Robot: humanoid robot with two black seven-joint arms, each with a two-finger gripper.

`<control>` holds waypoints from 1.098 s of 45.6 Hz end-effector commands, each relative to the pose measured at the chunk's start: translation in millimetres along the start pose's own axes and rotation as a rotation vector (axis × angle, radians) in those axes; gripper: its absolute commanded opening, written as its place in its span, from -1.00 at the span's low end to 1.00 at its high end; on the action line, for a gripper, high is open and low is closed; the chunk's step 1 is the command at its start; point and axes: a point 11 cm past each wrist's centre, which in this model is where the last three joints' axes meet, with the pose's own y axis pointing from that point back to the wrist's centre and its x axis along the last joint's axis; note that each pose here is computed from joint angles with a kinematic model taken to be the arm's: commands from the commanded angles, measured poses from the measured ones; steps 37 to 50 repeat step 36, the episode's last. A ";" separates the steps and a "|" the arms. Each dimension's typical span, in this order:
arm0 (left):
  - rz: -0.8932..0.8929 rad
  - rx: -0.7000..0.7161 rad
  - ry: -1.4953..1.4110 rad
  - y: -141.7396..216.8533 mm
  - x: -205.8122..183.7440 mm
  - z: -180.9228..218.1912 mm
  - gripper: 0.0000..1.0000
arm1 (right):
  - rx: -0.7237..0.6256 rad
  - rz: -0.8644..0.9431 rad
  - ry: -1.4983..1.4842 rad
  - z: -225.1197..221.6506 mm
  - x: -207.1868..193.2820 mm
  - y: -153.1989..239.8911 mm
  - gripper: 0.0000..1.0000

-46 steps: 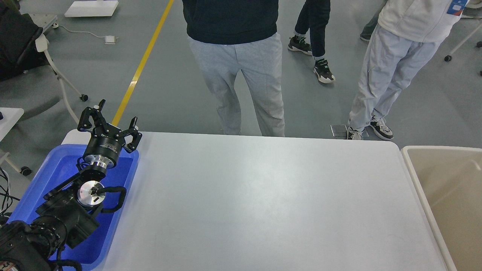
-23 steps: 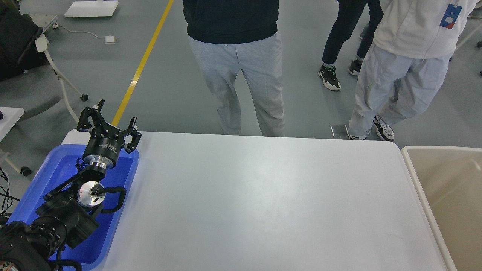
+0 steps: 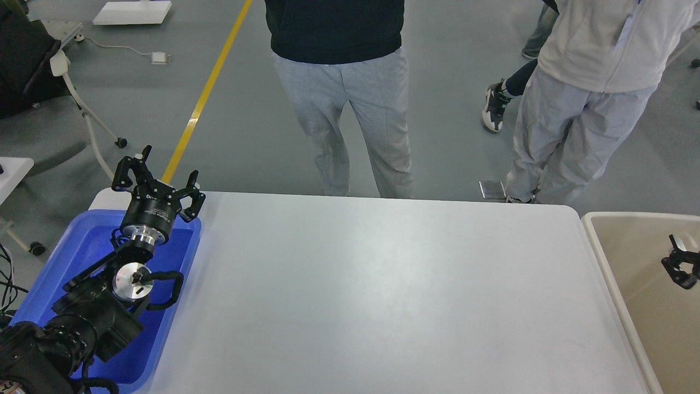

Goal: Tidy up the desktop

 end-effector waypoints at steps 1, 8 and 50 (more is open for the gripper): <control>-0.001 0.001 0.001 0.0 -0.4 -0.7 1.00 | 0.025 -0.201 -0.089 31.9 -84.2 19.6 1.00; 0.000 0.000 0.000 0.0 0.0 0.0 1.00 | 0.045 -0.159 -0.087 58.6 -106.8 22.4 1.00; 0.000 0.000 0.002 0.0 -0.3 -0.6 1.00 | 0.049 -0.193 -0.130 68.5 -138.4 14.1 1.00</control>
